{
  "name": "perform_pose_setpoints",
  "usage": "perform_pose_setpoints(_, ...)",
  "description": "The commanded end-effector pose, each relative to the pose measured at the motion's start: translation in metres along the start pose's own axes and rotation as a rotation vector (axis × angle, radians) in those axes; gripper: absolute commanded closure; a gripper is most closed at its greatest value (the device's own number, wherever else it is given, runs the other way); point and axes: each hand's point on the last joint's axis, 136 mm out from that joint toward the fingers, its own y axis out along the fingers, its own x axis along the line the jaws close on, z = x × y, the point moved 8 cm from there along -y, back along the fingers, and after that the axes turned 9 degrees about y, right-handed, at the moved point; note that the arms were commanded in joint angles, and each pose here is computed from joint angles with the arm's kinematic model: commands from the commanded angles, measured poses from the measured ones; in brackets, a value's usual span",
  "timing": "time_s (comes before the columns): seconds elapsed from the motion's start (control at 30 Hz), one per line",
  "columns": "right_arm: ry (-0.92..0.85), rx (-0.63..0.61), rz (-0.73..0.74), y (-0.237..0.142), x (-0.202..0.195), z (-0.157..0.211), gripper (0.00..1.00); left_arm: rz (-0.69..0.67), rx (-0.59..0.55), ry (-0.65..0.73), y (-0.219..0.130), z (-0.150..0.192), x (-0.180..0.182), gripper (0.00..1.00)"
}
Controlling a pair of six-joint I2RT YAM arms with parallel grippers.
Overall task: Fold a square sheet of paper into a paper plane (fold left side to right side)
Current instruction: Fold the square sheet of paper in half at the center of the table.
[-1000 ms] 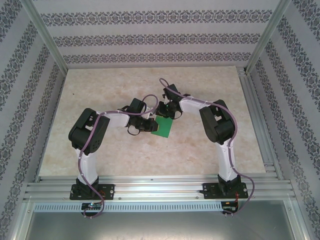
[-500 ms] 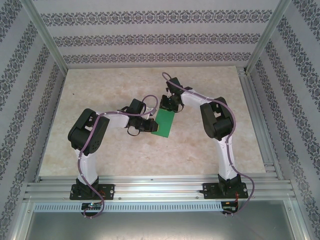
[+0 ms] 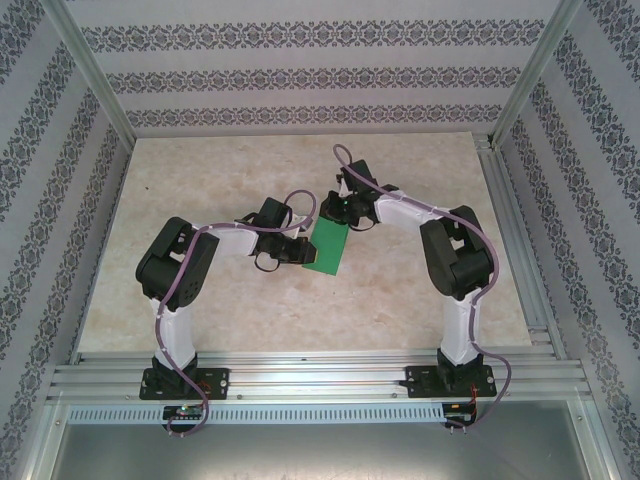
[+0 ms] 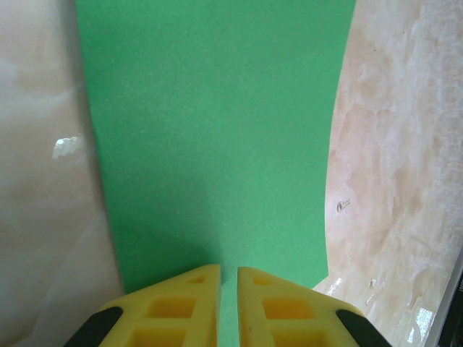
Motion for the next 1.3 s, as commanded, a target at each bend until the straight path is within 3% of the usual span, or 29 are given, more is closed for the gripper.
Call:
perform_pose_setpoints(0.0,0.025,0.028,-0.048,0.014,0.003,0.015,0.89,-0.138,0.217,-0.122,0.010,0.058,0.025,0.84)
perform_pose_setpoints(0.5,0.046,0.128,0.019,0.064,-0.004,0.037,0.89,-0.136,0.216,-0.118,0.010,0.059,0.025,0.84)
perform_pose_setpoints(0.83,0.005,-0.013,0.123,0.062,-0.014,-0.005,0.89,-0.137,0.222,-0.124,0.011,0.063,0.026,0.84)
perform_pose_setpoints(1.27,0.127,-0.113,0.082,0.064,-0.034,-0.041,0.90,-0.141,0.226,-0.138,0.013,0.070,0.030,0.84)
